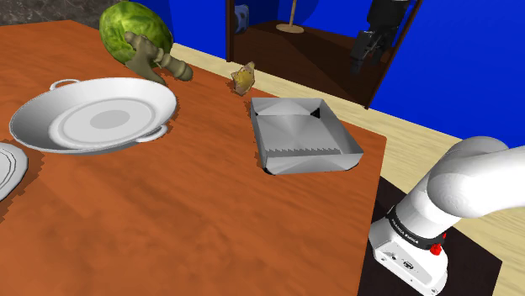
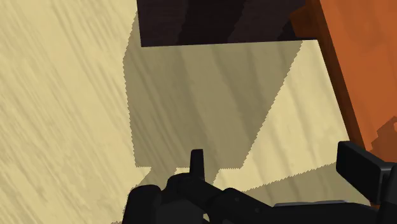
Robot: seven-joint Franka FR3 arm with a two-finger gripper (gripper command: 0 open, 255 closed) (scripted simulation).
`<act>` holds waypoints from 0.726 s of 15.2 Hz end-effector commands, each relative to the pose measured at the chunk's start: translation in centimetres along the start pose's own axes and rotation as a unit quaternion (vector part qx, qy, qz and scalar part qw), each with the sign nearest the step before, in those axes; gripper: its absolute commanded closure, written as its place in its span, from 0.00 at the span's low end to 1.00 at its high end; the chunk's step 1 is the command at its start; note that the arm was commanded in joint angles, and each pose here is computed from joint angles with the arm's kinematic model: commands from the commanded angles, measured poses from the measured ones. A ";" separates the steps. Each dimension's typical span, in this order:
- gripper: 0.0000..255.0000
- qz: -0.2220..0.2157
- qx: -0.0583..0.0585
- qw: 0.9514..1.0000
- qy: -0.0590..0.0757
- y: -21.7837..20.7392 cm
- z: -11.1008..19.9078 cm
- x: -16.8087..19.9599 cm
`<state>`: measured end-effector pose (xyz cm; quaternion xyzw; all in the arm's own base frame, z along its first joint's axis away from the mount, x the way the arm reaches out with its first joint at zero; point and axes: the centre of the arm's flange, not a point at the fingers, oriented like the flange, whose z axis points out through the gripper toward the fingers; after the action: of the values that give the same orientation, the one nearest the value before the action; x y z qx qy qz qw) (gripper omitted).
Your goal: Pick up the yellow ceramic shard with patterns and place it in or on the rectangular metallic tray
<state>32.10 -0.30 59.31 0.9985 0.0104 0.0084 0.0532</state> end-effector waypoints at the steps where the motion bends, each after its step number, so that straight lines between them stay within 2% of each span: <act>1: 0.00 0.000 0.000 1.000 0.000 0.0 0.0 0.0; 11: 0.00 -0.032 0.002 0.999 -0.030 -10.2 -1.2 9.2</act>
<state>40.06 9.17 59.66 0.9978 0.0373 -0.0196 0.0520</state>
